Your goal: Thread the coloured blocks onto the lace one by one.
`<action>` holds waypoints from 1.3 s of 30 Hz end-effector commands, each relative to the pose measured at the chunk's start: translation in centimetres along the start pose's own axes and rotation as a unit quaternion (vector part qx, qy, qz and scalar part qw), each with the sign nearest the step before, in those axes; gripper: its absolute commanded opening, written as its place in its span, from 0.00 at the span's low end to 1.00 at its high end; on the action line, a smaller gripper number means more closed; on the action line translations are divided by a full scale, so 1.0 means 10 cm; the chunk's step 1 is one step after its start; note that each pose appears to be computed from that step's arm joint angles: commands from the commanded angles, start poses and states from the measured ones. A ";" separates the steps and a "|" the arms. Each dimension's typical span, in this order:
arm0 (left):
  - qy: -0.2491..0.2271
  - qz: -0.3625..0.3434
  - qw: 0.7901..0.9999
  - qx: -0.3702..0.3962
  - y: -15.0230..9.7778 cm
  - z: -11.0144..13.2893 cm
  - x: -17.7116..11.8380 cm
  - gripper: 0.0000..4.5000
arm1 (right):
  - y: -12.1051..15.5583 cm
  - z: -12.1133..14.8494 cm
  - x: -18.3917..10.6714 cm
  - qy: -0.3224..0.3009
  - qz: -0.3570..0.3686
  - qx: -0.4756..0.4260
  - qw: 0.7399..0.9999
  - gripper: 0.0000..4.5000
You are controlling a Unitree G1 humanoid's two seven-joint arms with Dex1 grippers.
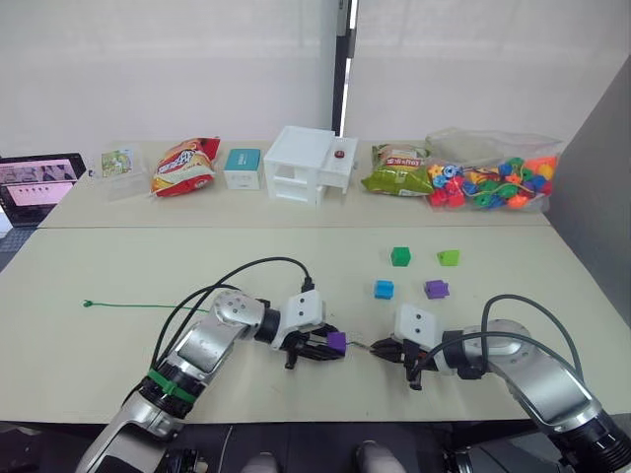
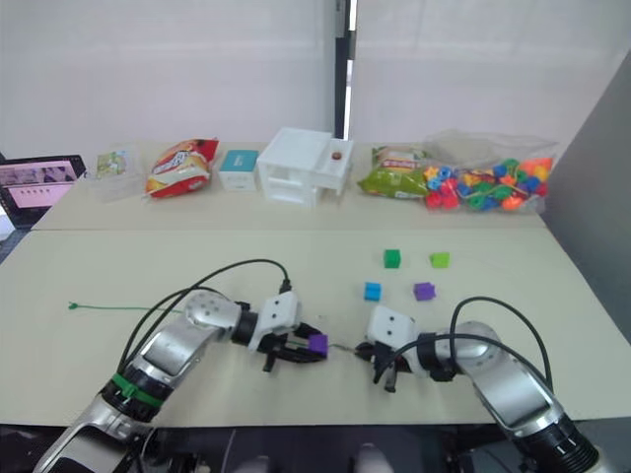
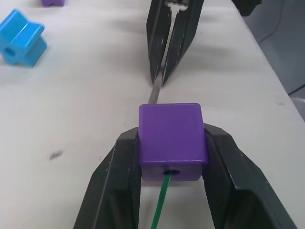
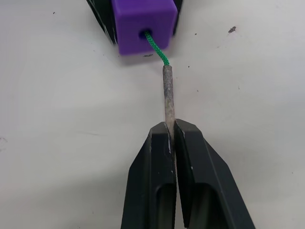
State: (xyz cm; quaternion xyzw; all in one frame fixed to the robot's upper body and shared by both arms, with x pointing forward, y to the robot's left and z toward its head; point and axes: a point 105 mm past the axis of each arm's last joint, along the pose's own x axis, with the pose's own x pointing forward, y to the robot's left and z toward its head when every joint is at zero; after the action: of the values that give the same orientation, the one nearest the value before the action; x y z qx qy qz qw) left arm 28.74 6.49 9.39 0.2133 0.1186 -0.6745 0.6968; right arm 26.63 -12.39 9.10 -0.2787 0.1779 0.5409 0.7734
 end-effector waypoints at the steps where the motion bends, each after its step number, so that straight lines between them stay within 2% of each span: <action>1: 0.017 0.028 0.999 0.004 0.09 -0.12 -0.42 0.27 | -0.04 0.10 -0.04 -0.008 0.001 -0.031 0.999 0.00; 10: 0.097 0.108 0.989 -0.016 0.22 -0.65 -1.50 0.27 | -0.04 0.19 -0.06 -0.004 0.023 -0.061 0.998 0.00; 14: 0.180 0.186 0.964 -0.066 0.12 -1.02 -2.32 0.27 | -0.06 0.22 -0.06 -0.005 0.029 -0.068 0.997 0.00; 16: 0.203 0.214 0.952 -0.074 0.08 -1.11 -2.56 0.27 | -0.08 0.21 -0.06 -0.004 0.029 -0.067 0.997 0.00; 20: 0.210 0.251 0.942 -0.076 0.08 -1.12 -2.76 0.27 | -0.11 0.20 -0.03 -0.003 0.031 -0.067 0.997 0.00; 25: 0.177 0.247 0.951 -0.051 0.14 -1.03 -2.66 0.27 | -0.11 0.21 0.00 -0.006 0.039 -0.070 0.997 0.00; 29: 0.171 0.244 0.953 -0.052 0.16 -1.01 -2.64 0.27 | -0.10 0.24 0.02 -0.010 0.043 -0.071 0.996 0.00; 31: 0.172 0.238 0.953 -0.079 0.14 -1.01 -2.67 0.51 | -0.10 0.25 0.03 -0.011 0.044 -0.072 0.996 0.00; 37: 0.152 0.234 0.957 -0.080 0.22 -0.79 -2.70 0.94 | -0.11 0.25 0.03 -0.012 0.043 -0.072 0.996 0.00; 38: 0.146 0.230 0.960 -0.069 0.27 -0.66 -2.68 0.99 | -0.10 0.25 0.03 -0.012 0.043 -0.072 0.996 0.00; 39: 0.141 0.227 0.962 -0.062 0.30 -0.57 -2.67 0.99 | -0.10 0.26 0.03 -0.013 0.044 -0.071 0.996 0.00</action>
State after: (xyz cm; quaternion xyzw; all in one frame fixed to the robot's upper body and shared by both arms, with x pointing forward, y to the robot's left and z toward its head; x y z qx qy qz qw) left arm 30.20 33.30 13.54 0.2656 0.2441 -0.4550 0.8141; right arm 27.57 -11.22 10.34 -0.3105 0.1595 0.5869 0.7306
